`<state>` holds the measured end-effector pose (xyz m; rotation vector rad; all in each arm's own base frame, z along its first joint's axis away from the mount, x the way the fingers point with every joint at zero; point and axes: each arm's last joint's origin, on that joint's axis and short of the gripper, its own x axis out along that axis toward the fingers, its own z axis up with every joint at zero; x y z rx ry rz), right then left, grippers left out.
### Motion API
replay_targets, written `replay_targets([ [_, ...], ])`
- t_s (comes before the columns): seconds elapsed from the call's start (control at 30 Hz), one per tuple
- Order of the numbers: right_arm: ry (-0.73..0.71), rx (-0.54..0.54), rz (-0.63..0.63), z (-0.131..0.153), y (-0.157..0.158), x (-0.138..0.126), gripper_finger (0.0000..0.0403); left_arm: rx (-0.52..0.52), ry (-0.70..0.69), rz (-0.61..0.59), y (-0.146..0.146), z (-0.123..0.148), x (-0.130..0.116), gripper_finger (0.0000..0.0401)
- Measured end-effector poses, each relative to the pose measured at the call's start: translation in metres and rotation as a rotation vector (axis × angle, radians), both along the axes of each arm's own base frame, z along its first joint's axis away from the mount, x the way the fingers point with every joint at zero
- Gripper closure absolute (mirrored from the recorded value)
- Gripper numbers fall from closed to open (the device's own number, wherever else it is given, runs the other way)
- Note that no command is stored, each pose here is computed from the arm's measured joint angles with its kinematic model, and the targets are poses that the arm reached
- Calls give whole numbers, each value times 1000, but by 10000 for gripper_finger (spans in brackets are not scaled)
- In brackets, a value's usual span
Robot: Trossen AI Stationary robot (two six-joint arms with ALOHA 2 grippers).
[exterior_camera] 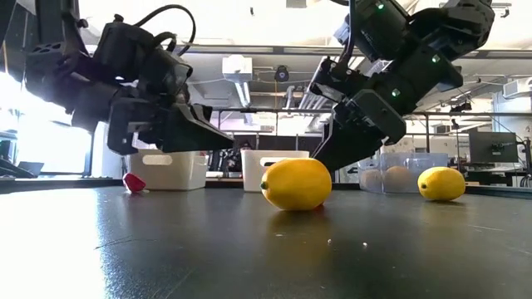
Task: Sort produce into baskets
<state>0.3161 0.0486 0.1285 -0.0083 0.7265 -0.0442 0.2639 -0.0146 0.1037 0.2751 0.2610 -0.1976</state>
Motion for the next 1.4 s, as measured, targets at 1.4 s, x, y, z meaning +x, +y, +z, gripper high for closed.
replay_targets([
  [1.4,-21,2,16,-14,0,7,398,74,128,-29,-18,4,26,319],
])
